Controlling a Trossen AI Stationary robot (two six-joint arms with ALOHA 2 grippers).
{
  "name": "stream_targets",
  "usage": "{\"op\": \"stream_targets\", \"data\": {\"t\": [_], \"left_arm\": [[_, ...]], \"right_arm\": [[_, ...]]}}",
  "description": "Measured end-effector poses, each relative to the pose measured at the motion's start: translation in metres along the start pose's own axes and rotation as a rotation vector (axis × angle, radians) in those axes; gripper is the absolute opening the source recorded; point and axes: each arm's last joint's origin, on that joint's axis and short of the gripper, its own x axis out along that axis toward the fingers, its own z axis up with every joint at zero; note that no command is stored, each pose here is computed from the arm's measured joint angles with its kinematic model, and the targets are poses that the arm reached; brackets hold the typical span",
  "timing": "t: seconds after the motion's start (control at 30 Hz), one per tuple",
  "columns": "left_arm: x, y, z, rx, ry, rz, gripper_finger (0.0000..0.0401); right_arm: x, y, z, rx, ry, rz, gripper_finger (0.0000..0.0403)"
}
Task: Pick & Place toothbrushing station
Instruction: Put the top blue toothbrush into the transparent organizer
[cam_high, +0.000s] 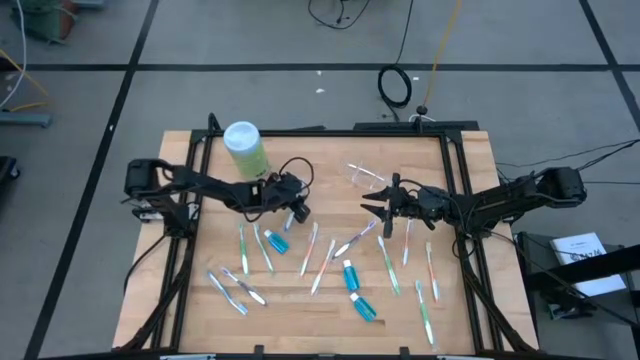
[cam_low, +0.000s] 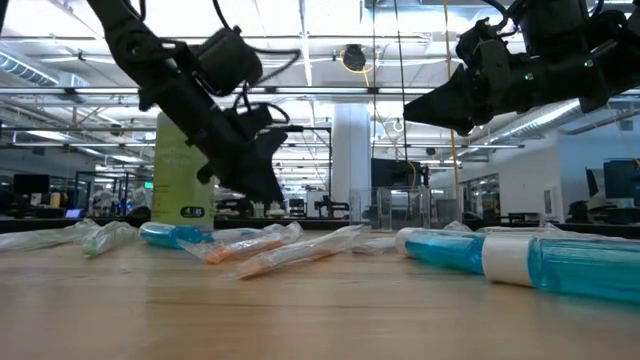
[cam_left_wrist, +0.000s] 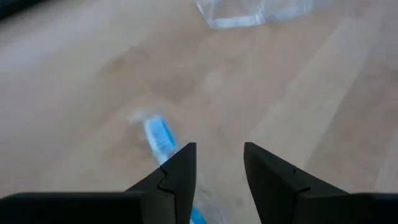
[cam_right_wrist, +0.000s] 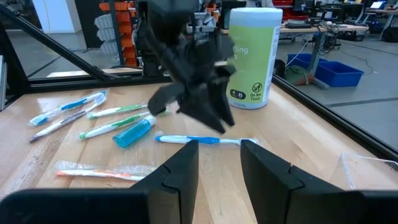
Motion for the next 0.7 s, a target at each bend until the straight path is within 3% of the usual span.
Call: {"op": "stream_targets", "data": {"t": [0.17,0.43,0.57,0.7], "left_arm": [[-0.004,0.003,0.002,-0.024,0.004,0.034,0.014],[0.022,0.012,-0.023,-0.069,0.138,0.088,0.014],[0.028,0.015,-0.025,-0.078,0.142,0.104,0.014],[0.026,0.017,-0.024,-0.088,0.149,0.096,0.0115]], "right_arm": [[0.0,0.0,0.0,0.0,0.001,0.0,0.0114],[0.0,0.0,-0.002,-0.004,0.022,-0.001,0.0114],[0.0,0.0,-0.003,-0.006,0.03,-0.001,0.0114],[0.0,0.0,-0.003,-0.01,0.03,-0.003,0.0114]]}}
